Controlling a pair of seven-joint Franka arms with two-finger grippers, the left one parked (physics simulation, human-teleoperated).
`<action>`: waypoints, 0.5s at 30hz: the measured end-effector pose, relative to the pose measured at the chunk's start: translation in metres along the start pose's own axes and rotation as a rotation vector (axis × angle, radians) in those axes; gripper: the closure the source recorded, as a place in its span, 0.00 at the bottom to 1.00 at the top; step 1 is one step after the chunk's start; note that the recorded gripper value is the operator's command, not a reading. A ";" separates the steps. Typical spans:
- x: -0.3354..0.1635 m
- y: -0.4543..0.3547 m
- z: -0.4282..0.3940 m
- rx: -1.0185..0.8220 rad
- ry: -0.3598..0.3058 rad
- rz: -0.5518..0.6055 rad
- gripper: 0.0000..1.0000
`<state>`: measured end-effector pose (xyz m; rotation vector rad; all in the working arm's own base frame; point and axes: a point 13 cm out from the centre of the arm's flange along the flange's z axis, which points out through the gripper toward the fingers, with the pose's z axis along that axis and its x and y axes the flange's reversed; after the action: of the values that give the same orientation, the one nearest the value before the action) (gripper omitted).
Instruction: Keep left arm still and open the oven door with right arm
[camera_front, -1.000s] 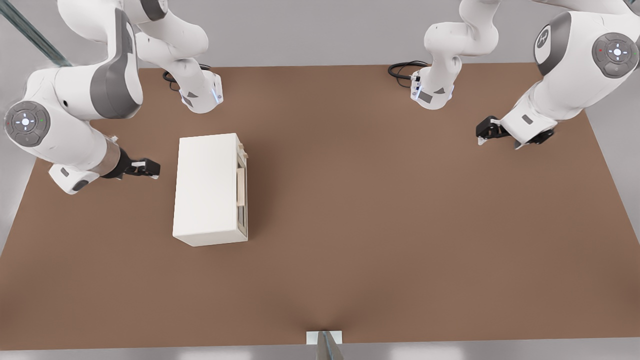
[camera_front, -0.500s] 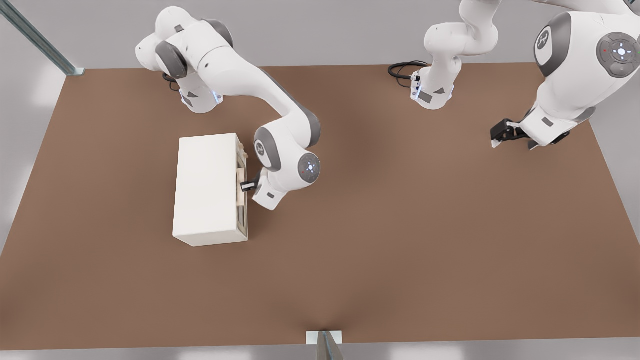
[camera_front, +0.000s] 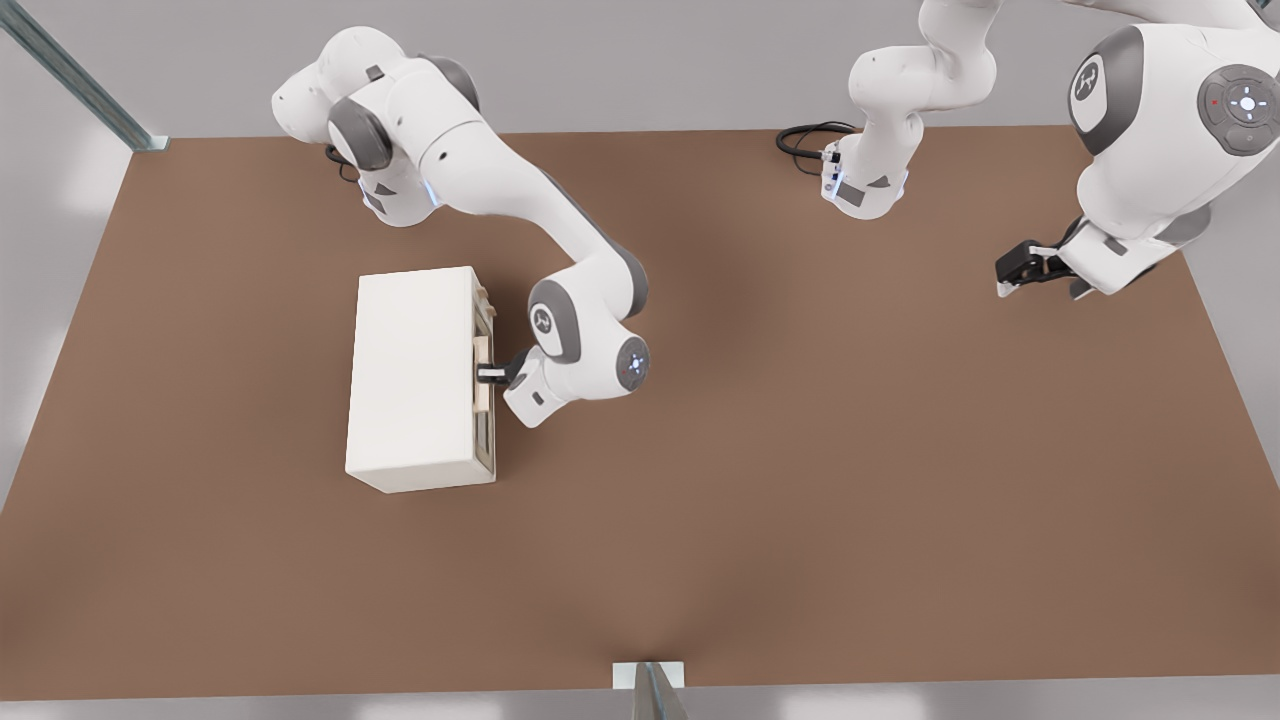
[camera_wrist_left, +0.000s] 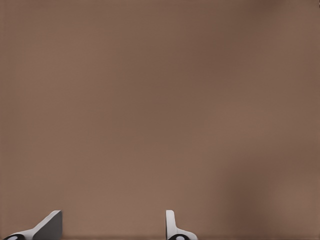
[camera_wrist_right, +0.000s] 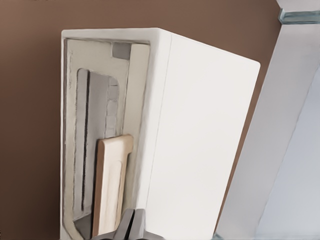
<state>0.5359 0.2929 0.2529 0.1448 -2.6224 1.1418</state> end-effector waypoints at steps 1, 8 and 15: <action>0.001 0.003 0.001 0.004 0.001 0.006 0.79; 0.003 0.012 0.017 0.034 0.027 0.048 0.79; -0.001 0.023 0.031 0.056 0.038 0.071 0.79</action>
<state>0.5257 0.2858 0.2163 0.0416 -2.5819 1.2298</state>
